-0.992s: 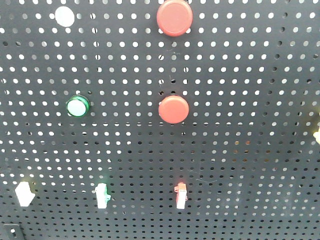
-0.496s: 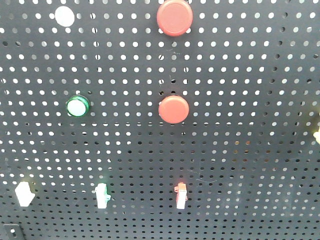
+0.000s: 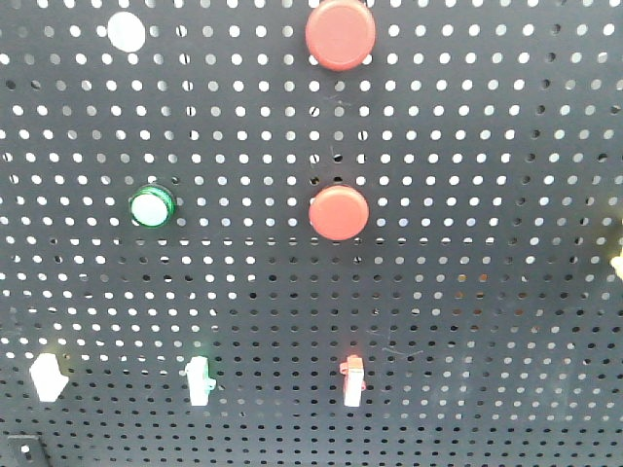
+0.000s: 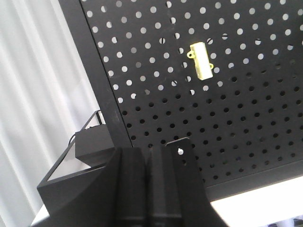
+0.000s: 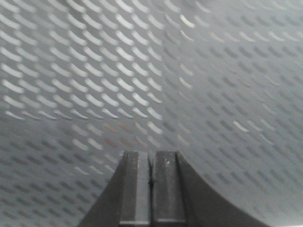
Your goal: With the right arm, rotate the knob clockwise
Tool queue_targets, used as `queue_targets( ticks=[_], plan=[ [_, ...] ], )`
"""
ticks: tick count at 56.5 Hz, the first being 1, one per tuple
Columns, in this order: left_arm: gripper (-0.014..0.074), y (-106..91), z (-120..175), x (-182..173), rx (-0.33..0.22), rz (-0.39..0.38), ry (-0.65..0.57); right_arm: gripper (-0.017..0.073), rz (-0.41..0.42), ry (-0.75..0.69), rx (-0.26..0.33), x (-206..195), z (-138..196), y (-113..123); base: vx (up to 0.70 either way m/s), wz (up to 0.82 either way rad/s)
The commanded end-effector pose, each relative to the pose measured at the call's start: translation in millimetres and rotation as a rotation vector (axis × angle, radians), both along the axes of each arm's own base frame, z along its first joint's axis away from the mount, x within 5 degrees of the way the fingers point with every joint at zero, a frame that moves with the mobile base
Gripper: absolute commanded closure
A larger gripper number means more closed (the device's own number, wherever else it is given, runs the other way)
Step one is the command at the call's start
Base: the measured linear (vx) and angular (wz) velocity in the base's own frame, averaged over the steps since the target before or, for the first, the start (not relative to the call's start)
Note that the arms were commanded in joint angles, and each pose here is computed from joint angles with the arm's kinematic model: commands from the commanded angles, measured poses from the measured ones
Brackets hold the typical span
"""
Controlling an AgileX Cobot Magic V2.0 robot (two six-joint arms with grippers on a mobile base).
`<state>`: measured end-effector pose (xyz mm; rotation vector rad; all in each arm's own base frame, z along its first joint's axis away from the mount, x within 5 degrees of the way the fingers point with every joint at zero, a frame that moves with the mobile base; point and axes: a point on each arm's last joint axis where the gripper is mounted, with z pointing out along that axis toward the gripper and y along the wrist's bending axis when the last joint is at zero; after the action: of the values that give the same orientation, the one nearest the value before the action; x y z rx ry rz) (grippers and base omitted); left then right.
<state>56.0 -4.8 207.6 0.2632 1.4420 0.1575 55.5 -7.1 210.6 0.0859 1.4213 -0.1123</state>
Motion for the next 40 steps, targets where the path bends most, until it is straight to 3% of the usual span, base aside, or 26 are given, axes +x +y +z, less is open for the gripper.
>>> queue_targets(
  ticks=[1,40],
  plan=[
    [0.06,-0.7,-3.3,-0.7,-0.014,-0.013,-0.059,0.0567,-0.011,-0.064,-0.013,-1.7,3.6,-0.2,0.0,0.0],
    [0.06,-0.7,-3.3,-0.7,-0.014,-0.013,-0.059,0.0567,-0.011,-0.06,-0.014,-1.6,3.3,-0.3,0.0,0.0]
  ],
)
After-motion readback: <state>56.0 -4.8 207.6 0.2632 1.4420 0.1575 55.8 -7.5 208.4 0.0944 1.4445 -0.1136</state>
